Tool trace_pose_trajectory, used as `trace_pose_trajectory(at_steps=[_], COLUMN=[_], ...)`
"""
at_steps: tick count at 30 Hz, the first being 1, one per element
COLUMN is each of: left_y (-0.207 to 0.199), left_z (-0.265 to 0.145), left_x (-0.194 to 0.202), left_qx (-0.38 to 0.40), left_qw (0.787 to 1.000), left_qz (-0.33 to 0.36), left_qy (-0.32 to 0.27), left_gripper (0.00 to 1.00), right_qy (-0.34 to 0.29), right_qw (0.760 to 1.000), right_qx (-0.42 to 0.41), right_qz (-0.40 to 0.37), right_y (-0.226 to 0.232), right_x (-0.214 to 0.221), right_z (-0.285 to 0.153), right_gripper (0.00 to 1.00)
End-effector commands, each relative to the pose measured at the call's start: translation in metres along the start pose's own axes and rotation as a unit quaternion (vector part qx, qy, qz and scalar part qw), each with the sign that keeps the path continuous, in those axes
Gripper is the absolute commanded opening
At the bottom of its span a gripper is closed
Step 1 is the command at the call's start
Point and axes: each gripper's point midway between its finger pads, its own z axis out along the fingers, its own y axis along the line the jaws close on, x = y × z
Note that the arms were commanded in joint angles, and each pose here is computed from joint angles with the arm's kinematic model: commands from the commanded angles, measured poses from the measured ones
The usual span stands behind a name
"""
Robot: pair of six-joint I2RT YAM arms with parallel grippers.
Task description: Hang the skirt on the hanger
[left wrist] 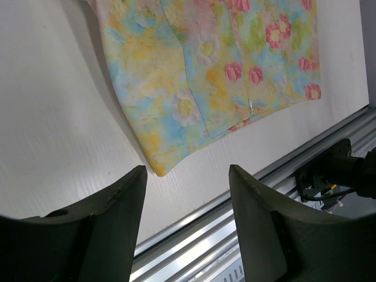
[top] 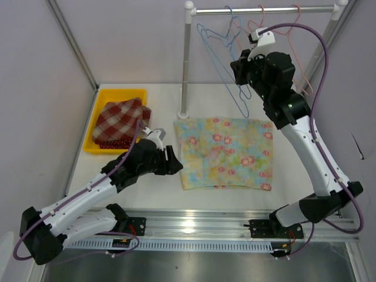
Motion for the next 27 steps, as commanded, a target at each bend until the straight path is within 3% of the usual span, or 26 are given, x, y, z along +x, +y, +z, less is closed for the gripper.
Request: trace_pose_trajectory(at_steps=[1, 4, 5, 7, 8, 10, 11, 14, 15, 20, 27], left_y=[-0.004, 0.004, 0.003, 0.001, -0.003, -0.006, -0.007, -0.007, -0.007, -0.006, -0.001], left_z=[0.002, 0.0, -0.003, -0.008, -0.013, -0.018, -0.02, -0.024, -0.026, -0.016, 0.005], left_x=[-0.005, -0.008, -0.011, -0.016, -0.019, -0.02, -0.021, -0.021, -0.02, 0.002, 0.034], left_qx=[0.005, -0.017, -0.016, -0.012, -0.002, 0.003, 0.005, 0.007, 0.009, 0.027, 0.029], left_qw=[1.0, 1.0, 1.0, 1.0, 1.0, 1.0, 1.0, 0.999, 0.999, 1.0, 0.999], left_qz=[0.013, 0.005, 0.004, 0.004, 0.005, 0.009, 0.009, 0.011, 0.009, 0.0, -0.005], left_qy=[-0.006, -0.004, -0.009, -0.019, -0.028, -0.029, -0.029, -0.03, -0.031, -0.001, 0.038], left_gripper=[0.62, 0.61, 0.61, 0.62, 0.62, 0.62, 0.62, 0.62, 0.63, 0.62, 0.63], right_qy=[-0.002, 0.019, 0.055, 0.062, 0.102, 0.129, 0.17, 0.195, 0.221, 0.208, 0.256], right_qw=[1.0, 0.998, 0.995, 0.991, 0.986, 0.98, 0.971, 0.959, 0.951, 0.931, 0.918], right_qx=[-0.005, -0.028, -0.042, -0.065, -0.079, -0.087, -0.105, -0.135, -0.154, -0.215, -0.215], right_qz=[0.027, 0.057, 0.066, 0.1, 0.108, 0.127, 0.128, 0.154, 0.153, 0.208, 0.213], right_y=[0.003, 0.012, 0.018, 0.029, 0.039, 0.051, 0.068, 0.093, 0.106, 0.139, 0.15], right_x=[-0.003, 0.012, 0.045, 0.058, 0.097, 0.124, 0.164, 0.197, 0.226, 0.248, 0.307], right_z=[-0.035, -0.065, -0.069, -0.095, -0.099, -0.116, -0.125, -0.144, -0.156, -0.181, -0.199], right_gripper=[0.0, 0.0, 0.0, 0.0, 0.0, 0.0, 0.0, 0.0, 0.0, 0.0, 0.0])
